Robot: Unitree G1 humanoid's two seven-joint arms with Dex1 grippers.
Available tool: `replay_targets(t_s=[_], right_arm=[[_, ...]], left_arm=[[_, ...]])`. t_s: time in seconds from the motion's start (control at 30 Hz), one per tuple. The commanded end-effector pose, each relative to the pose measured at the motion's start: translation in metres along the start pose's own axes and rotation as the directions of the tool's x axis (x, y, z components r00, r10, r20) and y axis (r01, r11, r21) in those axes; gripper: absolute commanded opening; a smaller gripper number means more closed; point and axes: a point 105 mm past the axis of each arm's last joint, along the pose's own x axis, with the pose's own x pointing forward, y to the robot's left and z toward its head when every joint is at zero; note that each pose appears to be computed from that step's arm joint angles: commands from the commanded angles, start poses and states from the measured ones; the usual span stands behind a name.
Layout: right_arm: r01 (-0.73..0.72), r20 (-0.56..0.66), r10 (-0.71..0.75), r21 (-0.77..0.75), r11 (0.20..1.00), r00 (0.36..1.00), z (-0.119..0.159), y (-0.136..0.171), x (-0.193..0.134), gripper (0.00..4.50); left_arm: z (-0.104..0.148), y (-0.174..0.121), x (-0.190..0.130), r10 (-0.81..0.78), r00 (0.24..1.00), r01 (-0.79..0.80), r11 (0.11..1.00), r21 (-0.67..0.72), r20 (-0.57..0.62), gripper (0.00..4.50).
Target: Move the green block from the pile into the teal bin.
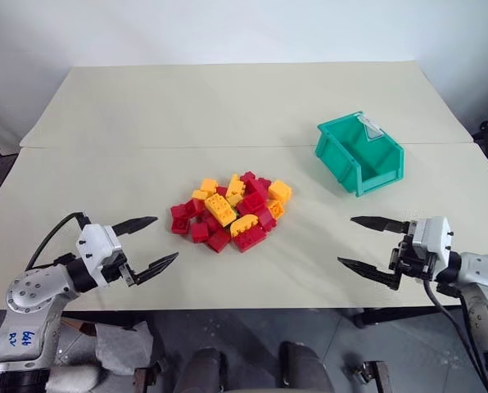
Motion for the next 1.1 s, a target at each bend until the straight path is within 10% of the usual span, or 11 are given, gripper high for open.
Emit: replay_targets(t_s=[0.03,0.27,0.63,1.1], right_arm=[[0.007,0.026,-0.006,-0.02,1.0,1.0,0.005,-0.002,0.003,4.49],[-0.086,0.132,0.078,0.054,0.995,0.988,0.026,0.007,0.039,3.94],[-0.261,0.101,0.259,0.005,0.965,0.961,0.047,0.026,0.131,0.16],[-0.27,0.021,0.27,-0.019,0.963,0.962,0.059,0.028,0.239,0.04]], left_arm=[[0.008,0.004,0.0,0.001,1.0,-0.001,0.999,0.035,0.006,4.5],[0.012,0.004,-0.012,0.029,0.996,-0.023,0.997,-0.079,0.083,4.5],[-0.012,-0.003,-0.049,0.225,0.974,-0.22,0.963,-0.155,0.016,4.5],[-0.005,-0.019,-0.031,0.266,0.962,-0.251,0.949,-0.191,0.06,4.5]])
